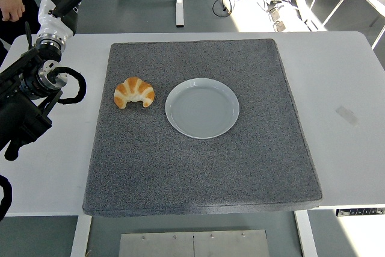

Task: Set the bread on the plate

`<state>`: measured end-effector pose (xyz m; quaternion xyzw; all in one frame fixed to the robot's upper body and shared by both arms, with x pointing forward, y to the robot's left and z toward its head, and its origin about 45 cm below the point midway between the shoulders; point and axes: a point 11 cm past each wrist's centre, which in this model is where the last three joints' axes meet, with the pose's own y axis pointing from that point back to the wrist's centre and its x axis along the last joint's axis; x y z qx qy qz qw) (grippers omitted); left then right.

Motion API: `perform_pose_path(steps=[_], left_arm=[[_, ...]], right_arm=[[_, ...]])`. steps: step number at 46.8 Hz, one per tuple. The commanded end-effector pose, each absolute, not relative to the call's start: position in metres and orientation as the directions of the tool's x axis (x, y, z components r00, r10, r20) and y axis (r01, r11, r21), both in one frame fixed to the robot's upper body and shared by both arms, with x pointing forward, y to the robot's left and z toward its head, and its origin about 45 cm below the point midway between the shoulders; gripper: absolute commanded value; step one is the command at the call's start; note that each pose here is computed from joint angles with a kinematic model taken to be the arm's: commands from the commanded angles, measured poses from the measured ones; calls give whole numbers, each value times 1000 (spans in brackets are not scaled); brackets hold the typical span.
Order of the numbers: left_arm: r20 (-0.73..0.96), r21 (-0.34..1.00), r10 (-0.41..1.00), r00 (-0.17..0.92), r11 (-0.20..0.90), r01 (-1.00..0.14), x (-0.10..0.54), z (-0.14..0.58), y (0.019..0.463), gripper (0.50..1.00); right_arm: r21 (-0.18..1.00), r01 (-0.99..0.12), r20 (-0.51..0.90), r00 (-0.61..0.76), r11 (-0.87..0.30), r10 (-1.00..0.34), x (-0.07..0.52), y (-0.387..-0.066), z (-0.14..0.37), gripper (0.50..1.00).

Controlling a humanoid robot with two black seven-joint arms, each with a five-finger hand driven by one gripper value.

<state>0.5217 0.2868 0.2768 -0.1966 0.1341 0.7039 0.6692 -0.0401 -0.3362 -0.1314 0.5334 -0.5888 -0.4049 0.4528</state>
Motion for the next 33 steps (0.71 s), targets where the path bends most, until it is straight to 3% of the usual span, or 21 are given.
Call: perform_pose_path(steps=[1,33], left_arm=[[-456,-74,889,-27,-68,-995,522,277,287,977],[-331,-60,944,18,-2,-998,519,272,283,977]], right_arm=[[960,-261,101,-21,103,-995,-40,-336,-131,1000],[960,-261,101,-21,103,-995,-40,-336,-131,1000]])
